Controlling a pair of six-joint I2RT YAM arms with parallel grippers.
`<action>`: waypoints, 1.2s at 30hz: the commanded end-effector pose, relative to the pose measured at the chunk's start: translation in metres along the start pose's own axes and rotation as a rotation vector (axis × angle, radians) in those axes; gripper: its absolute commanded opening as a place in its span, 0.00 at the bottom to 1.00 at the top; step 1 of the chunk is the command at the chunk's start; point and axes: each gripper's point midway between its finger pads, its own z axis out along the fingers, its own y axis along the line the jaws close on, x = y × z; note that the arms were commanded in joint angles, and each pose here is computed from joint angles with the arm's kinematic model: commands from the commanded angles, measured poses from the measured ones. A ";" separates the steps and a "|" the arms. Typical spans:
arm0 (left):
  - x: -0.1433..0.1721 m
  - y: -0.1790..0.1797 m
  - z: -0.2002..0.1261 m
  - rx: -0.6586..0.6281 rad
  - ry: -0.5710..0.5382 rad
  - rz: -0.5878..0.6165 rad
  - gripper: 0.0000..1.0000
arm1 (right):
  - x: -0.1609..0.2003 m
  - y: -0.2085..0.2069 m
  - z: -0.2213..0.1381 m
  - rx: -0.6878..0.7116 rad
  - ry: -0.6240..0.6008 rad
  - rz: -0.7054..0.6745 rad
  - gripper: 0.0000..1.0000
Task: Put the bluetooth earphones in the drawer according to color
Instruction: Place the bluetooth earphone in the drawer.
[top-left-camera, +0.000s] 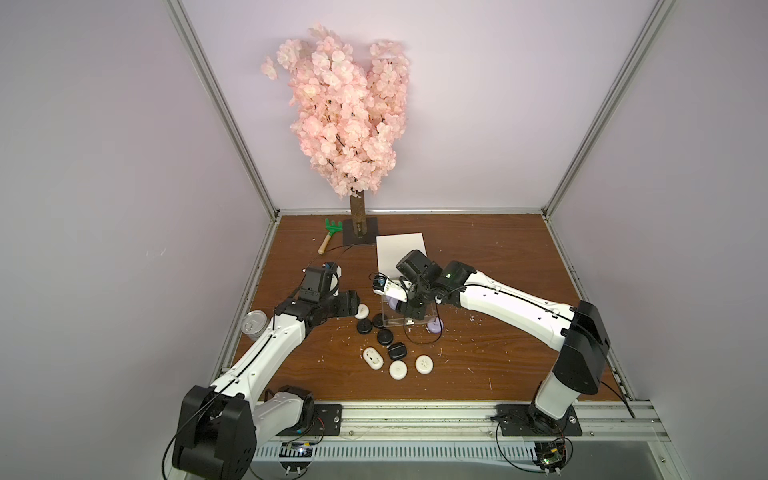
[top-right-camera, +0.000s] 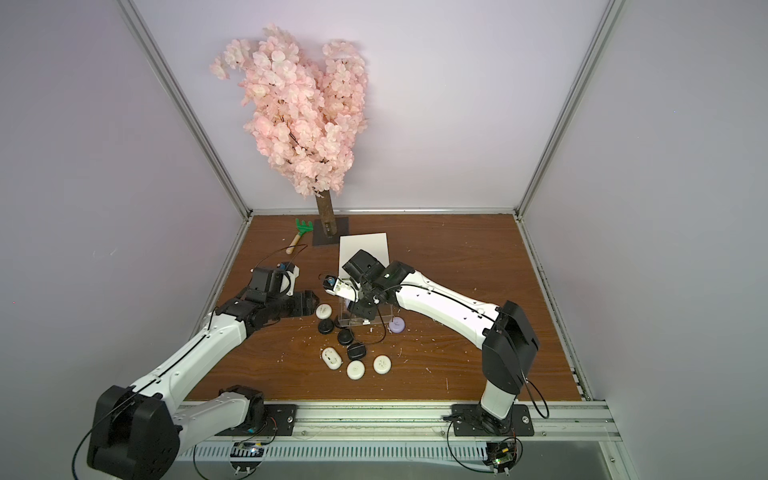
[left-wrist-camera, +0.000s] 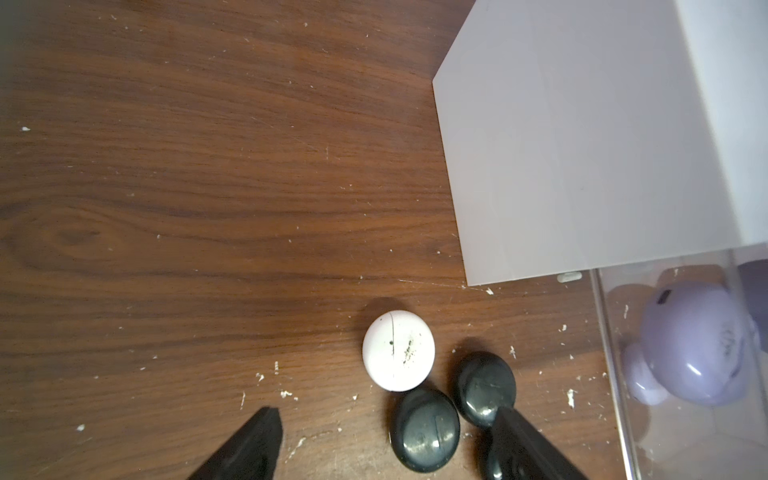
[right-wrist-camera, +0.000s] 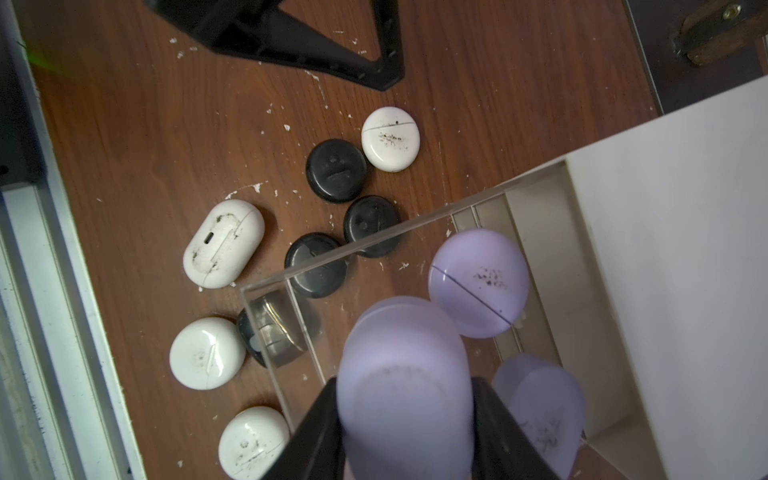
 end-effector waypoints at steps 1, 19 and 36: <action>0.001 0.004 0.000 -0.017 -0.002 0.009 0.84 | -0.012 -0.004 -0.009 0.015 -0.023 -0.041 0.20; 0.001 0.004 0.000 -0.019 -0.003 0.009 0.84 | -0.007 0.003 0.006 -0.033 0.020 -0.078 0.27; 0.001 0.006 0.001 -0.026 0.001 0.006 0.84 | -0.005 0.009 0.014 -0.067 0.029 -0.088 0.46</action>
